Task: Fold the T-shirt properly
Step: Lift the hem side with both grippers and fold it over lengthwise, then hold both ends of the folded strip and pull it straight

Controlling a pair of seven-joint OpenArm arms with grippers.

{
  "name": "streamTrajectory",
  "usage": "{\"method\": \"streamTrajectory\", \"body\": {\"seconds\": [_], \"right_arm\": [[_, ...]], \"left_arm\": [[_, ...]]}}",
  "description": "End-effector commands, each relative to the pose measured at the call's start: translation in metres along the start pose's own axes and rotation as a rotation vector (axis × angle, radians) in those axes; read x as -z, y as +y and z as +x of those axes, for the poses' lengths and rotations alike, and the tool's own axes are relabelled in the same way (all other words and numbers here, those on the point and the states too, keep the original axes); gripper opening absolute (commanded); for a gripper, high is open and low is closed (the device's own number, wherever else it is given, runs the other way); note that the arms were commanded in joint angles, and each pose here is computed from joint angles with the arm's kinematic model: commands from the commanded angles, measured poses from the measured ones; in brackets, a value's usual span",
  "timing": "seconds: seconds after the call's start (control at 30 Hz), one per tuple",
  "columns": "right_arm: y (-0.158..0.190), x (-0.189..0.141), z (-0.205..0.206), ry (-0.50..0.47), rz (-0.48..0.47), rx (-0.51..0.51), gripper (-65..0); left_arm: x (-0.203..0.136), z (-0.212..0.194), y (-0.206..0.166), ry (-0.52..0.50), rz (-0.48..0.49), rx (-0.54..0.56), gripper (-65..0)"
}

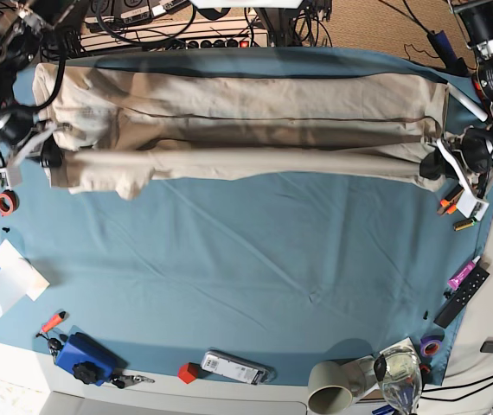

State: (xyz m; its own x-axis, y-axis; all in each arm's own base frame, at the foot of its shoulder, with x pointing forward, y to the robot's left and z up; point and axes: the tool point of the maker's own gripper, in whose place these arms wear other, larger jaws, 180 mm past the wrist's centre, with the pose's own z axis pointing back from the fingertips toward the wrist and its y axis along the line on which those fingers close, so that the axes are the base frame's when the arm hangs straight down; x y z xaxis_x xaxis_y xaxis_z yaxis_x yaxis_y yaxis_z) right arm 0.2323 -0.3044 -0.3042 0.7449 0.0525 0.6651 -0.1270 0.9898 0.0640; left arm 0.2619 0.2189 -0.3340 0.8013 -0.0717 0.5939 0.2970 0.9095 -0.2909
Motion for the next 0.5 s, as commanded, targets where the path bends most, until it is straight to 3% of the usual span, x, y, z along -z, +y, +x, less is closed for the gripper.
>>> {"method": "streamTrajectory", "body": {"seconds": [0.0, 0.47], "right_arm": [[-0.003, -0.007, 0.008, -0.024, -0.015, -0.032, -65.0], [0.002, -0.016, -0.048, 0.137, -0.008, -0.021, -65.0]], "left_arm": [[-0.008, 0.010, 0.001, -0.030, 0.008, 0.030, -65.0], [-0.009, -0.015, -0.003, 0.028, 0.005, 0.019, -65.0]]}}
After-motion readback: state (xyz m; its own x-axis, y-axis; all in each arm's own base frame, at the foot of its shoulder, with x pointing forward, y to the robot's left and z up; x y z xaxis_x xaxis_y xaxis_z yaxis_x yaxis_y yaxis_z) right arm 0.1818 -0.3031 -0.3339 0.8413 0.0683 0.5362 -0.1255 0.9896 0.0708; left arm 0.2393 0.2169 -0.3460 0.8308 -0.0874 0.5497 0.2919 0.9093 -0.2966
